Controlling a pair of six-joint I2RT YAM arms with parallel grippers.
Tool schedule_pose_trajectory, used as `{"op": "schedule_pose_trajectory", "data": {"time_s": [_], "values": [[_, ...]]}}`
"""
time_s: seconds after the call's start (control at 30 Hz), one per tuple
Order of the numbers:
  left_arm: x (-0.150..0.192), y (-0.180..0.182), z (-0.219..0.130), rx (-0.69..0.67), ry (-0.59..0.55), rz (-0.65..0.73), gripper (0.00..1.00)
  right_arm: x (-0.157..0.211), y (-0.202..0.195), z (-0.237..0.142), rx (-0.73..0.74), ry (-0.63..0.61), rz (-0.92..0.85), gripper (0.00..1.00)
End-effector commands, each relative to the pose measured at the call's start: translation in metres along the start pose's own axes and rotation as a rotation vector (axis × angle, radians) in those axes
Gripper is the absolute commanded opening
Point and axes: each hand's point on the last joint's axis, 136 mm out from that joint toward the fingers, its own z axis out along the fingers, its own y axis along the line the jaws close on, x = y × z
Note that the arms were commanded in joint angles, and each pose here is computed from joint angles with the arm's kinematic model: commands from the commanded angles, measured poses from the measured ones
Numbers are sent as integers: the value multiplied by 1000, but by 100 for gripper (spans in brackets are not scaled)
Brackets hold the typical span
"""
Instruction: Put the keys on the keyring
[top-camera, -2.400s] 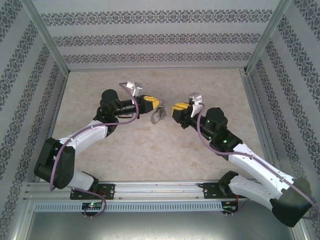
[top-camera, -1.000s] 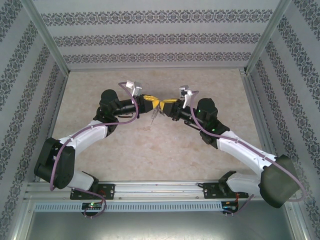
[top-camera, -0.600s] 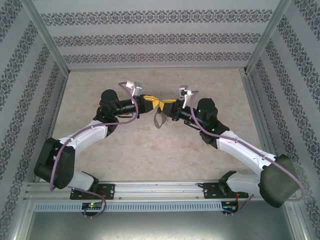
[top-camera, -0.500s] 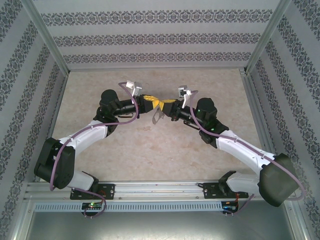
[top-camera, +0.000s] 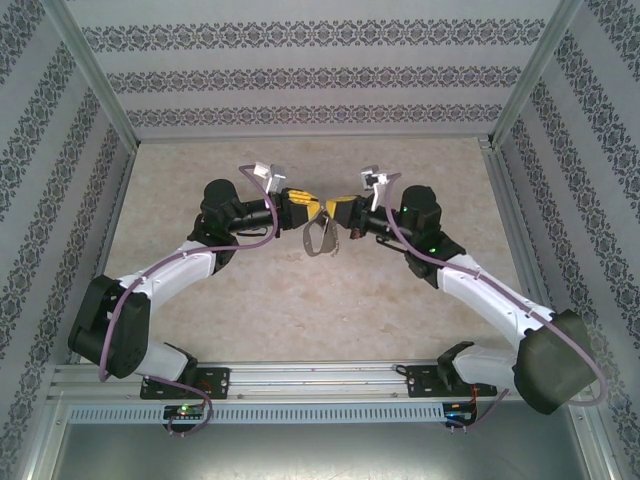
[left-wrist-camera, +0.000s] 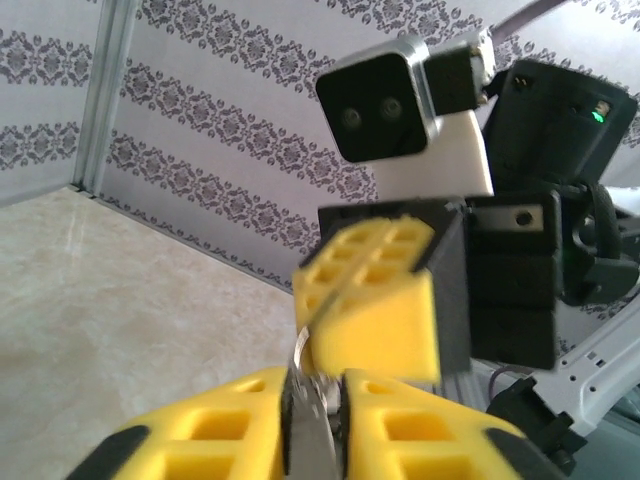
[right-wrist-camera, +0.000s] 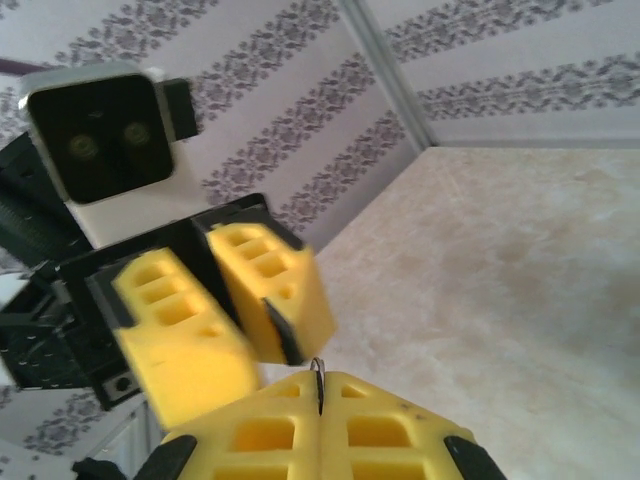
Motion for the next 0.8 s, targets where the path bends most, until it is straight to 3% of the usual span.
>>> {"op": "schedule_pose_trajectory", "data": {"time_s": [0.0,0.37,0.77], "values": [[-13,-10,0,9,5,46,29,-9,7,-10,-40,64,-83,0],[-7,-6,6,11,162,14,40,-8,18,-10,-163,231,-150,0],[-3,14,10,-11,207,3,44,-9,1,10,-206,281,-116,0]]}}
